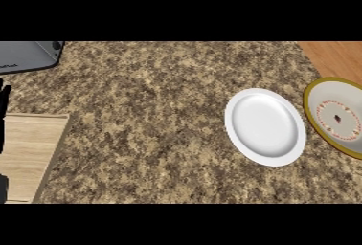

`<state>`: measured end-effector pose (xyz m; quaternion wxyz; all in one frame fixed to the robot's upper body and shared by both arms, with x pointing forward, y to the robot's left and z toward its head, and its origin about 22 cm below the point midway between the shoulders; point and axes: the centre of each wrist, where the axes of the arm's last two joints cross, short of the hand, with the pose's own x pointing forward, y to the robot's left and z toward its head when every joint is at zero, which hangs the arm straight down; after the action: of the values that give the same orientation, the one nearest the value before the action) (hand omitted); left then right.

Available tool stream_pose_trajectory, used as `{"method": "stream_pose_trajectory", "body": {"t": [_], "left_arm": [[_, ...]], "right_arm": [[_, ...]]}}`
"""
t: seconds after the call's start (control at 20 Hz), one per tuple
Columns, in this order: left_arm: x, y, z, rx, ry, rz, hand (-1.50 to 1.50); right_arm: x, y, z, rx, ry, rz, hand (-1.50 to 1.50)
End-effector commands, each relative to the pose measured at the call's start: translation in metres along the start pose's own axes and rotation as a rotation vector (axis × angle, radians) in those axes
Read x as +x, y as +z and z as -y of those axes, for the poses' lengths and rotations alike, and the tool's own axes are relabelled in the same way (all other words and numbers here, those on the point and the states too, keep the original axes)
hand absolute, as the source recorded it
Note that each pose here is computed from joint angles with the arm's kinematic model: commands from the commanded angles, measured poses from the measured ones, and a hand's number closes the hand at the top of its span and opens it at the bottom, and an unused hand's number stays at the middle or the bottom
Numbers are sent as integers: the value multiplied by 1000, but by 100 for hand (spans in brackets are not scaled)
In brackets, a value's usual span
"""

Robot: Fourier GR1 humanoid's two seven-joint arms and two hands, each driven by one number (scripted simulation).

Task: Pick the cupcake from the plate and place it in the bowl

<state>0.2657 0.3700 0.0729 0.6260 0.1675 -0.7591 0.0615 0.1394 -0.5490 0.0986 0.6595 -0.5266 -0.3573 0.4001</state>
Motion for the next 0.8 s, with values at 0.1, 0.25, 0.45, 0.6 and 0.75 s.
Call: {"method": "stream_pose_trajectory", "body": {"t": [0.1, 0.25, 0.45, 0.6, 0.75], "left_arm": [[0, 6, 20, -46, 10, 22, 0], [11, -7, 11, -79, 20, 25, 0], [10, -9, 16, -117, 41, 24, 0], [5, -13, 32, -118, 34, 20, 0], [1, -5, 25, -130, 31, 33, 0]], "right_arm": [[-95, 61, 58, -192, -152, 35, 150], [-120, 86, 89, -294, -163, 84, 150], [-135, 110, 109, -342, -301, 185, 150], [-129, 111, 137, -339, -400, 258, 150], [-121, 102, 146, -337, -486, 290, 150]]}}
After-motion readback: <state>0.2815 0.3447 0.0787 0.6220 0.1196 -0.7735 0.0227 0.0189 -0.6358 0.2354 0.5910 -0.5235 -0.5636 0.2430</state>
